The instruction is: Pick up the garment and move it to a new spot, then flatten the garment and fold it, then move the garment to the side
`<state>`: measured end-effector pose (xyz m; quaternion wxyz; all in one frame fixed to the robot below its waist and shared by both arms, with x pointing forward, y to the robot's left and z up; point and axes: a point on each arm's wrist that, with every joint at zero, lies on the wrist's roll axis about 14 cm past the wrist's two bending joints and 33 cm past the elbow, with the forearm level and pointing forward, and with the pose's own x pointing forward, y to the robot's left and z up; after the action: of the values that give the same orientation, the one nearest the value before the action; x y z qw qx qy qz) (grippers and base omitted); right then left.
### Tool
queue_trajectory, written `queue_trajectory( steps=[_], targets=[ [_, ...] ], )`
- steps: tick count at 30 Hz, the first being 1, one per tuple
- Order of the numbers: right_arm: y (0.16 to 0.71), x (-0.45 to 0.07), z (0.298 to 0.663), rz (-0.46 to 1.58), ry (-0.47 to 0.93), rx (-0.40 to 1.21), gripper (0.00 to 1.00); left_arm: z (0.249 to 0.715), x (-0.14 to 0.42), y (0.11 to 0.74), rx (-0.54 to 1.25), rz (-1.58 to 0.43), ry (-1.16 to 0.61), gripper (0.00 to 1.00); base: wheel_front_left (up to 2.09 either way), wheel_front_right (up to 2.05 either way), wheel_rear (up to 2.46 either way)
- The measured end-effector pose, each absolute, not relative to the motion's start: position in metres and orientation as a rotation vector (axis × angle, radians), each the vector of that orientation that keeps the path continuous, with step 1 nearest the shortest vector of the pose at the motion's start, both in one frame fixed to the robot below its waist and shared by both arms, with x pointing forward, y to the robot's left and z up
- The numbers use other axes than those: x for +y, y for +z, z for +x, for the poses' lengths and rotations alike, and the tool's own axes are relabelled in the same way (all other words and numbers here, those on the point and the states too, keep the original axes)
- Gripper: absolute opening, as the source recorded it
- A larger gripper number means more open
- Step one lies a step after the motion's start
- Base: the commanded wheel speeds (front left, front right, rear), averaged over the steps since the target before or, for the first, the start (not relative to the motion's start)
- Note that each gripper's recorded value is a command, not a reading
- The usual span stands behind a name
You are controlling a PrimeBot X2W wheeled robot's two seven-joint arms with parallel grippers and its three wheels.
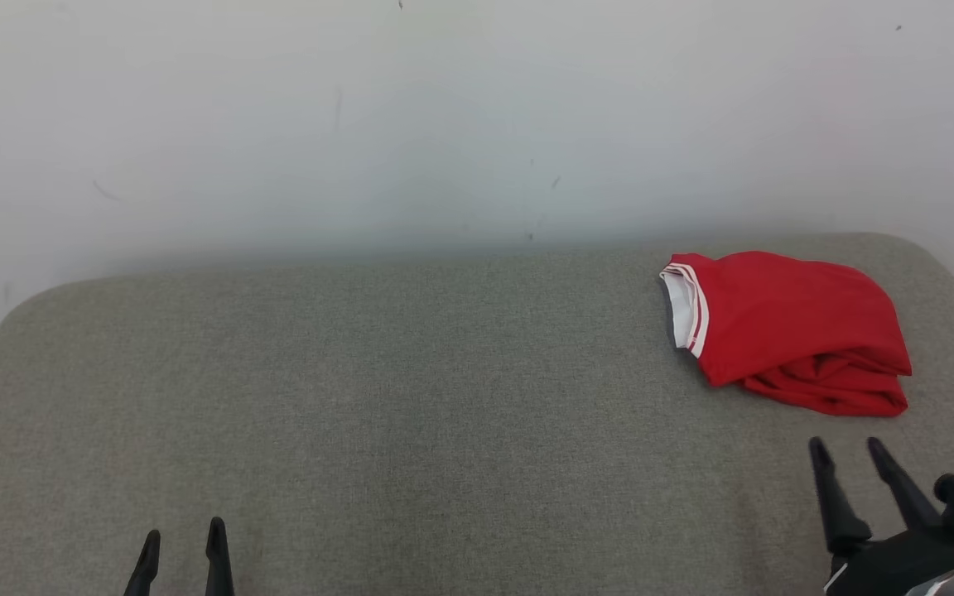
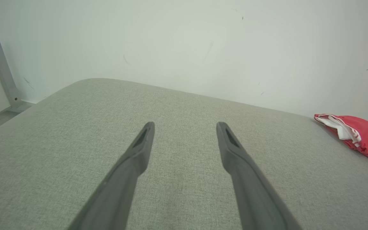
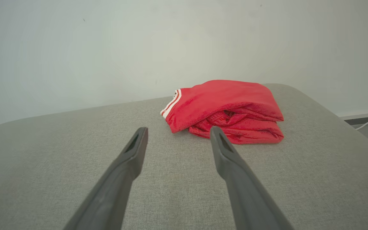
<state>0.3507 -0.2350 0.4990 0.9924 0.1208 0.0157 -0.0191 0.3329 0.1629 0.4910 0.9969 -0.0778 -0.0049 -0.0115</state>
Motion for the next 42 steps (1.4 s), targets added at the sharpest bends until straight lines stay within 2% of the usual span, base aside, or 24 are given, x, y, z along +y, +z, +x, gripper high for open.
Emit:
queue_trajectory(
  steps=[9,42],
  targets=[
    [0.5,-0.22,0.344,0.187,0.031,0.03,1.0,0.334,0.165,0.491,-0.001,-0.143,-0.015,1.0,0.0,0.0,0.0],
    [0.521,-0.236,0.34,0.157,-0.037,-0.063,1.0,0.335,0.163,0.499,0.008,-0.137,-0.025,1.0,0.0,0.0,0.0]
  ],
)
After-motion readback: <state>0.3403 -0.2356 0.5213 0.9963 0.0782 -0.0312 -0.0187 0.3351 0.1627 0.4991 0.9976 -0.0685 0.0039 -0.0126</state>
